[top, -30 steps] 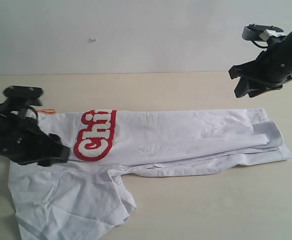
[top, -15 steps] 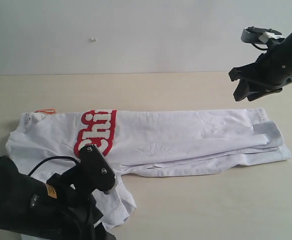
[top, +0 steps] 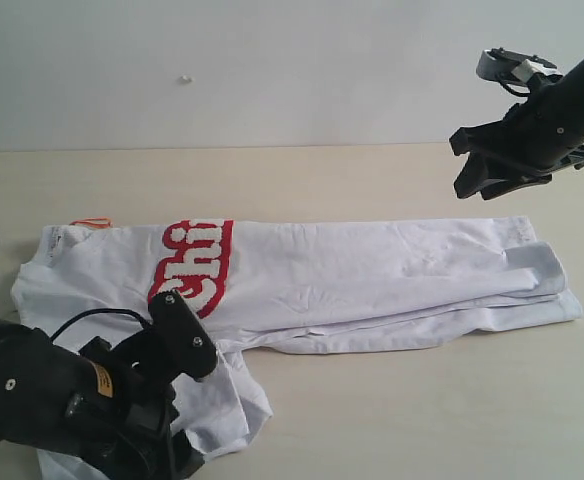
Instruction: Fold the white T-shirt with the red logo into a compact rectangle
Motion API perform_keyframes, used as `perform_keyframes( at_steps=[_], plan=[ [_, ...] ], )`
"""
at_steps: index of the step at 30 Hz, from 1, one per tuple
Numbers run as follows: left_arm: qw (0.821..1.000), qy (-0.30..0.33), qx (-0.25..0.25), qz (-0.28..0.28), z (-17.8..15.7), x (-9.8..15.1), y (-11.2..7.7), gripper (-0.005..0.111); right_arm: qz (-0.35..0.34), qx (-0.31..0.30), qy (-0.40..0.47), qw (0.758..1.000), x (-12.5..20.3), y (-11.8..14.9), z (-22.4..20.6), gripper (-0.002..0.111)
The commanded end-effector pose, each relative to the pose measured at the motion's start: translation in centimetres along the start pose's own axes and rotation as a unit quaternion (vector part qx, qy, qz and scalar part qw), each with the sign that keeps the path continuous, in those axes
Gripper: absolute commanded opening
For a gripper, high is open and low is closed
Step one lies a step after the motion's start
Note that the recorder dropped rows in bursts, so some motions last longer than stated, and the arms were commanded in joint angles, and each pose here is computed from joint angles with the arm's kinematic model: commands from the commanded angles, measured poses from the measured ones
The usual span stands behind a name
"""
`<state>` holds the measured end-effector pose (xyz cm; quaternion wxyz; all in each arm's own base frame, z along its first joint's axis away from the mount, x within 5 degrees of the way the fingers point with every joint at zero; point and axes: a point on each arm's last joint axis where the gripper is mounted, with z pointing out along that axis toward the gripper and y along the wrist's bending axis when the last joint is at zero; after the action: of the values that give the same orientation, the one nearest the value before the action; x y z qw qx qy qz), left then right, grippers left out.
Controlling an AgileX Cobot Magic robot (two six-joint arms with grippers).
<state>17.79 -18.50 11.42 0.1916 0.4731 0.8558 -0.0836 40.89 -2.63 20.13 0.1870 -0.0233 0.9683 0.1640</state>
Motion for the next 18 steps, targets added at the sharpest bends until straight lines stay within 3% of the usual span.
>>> perform_keyframes(
  at_steps=[1,6,9,12,18],
  plan=[
    [0.999,0.05,0.016,-0.011,1.1,1.2,0.1,0.052,-0.005,-0.001,-0.007,1.0,-0.1,0.1,-0.5,0.038],
    [0.998,0.059,0.019,-0.01,1.5,1.4,0.1,0.047,-0.005,-0.001,-0.008,1.0,-0.1,0.1,-0.5,0.038],
    [0.998,0.064,0.021,0.002,1.4,1.5,0.0,0.028,-0.005,-0.001,-0.008,1.0,-0.1,0.1,-0.5,0.038],
    [0.997,0.07,0.023,0.03,1.1,1.4,0.1,0.0,-0.005,0.0,-0.01,1.0,-0.1,0.1,-0.5,0.038],
    [0.991,0.064,0.012,0.118,-0.5,-1.3,0.9,0.0,-0.005,0.003,-0.014,1.0,-0.2,0.0,-0.5,0.038]
  ],
)
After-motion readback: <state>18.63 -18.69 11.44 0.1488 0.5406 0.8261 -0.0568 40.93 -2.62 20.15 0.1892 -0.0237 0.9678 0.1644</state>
